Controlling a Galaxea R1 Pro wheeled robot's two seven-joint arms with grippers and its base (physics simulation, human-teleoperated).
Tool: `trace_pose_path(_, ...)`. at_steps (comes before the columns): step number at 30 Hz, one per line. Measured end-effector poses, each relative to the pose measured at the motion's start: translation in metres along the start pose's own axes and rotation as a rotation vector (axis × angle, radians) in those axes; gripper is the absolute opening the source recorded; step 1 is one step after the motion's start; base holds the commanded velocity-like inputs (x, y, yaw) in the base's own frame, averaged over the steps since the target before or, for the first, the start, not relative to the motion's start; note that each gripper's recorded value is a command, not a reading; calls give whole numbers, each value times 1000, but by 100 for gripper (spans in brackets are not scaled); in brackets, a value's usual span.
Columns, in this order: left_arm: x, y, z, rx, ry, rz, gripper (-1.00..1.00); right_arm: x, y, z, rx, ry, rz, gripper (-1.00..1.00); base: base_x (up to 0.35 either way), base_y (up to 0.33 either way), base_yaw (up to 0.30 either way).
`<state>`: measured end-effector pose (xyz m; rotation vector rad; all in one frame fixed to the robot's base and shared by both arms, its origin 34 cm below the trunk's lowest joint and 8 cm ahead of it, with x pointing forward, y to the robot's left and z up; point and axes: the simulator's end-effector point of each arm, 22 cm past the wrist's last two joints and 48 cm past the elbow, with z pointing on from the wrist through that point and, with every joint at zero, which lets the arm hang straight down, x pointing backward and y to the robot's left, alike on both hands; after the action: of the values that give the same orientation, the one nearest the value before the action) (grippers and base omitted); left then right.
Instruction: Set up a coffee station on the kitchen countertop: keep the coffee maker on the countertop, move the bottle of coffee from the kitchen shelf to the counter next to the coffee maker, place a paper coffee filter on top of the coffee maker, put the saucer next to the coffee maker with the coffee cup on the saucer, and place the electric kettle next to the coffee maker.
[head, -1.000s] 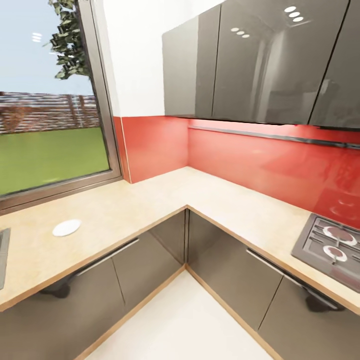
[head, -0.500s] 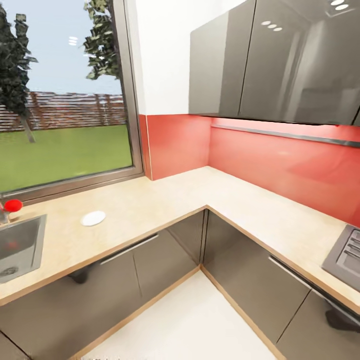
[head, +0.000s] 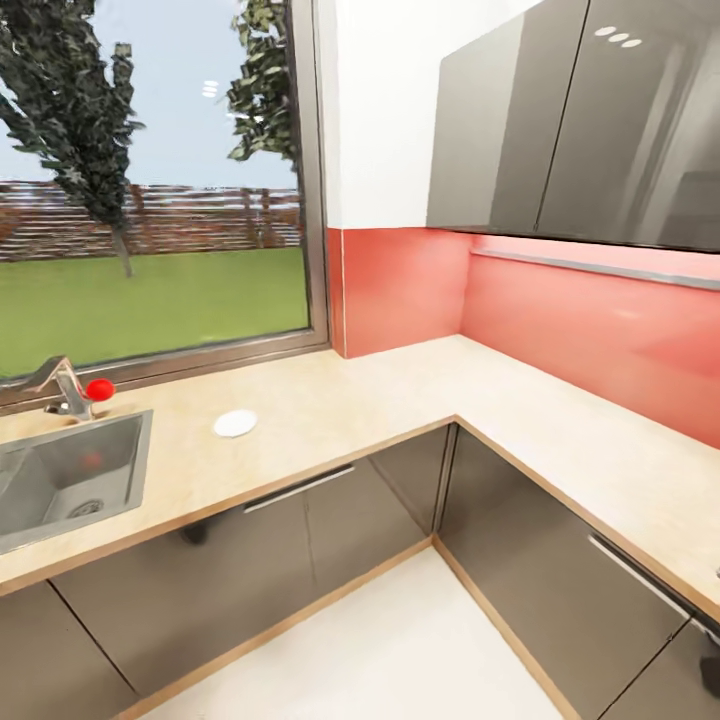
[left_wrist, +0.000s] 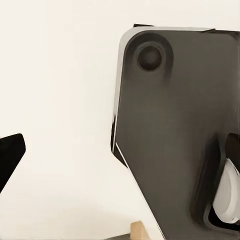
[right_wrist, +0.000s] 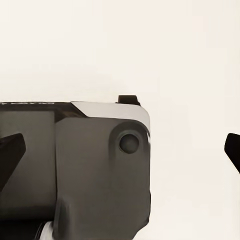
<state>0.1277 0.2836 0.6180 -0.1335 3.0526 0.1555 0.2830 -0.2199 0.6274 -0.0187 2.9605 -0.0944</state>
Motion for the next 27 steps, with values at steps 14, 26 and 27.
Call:
trace_pose_path(14,0,0,0,0,0,-1,100,0,0,0,0,0,1,100,0,0,282)
trace_pose_path(26,0,0,0,0,0,0,100,0,0,0,-1,0,1,100,0,0,282)
trace_pose_path(27,0,0,0,0,0,-1,100,0,1,0,-1,0,1,100,0,0,282)
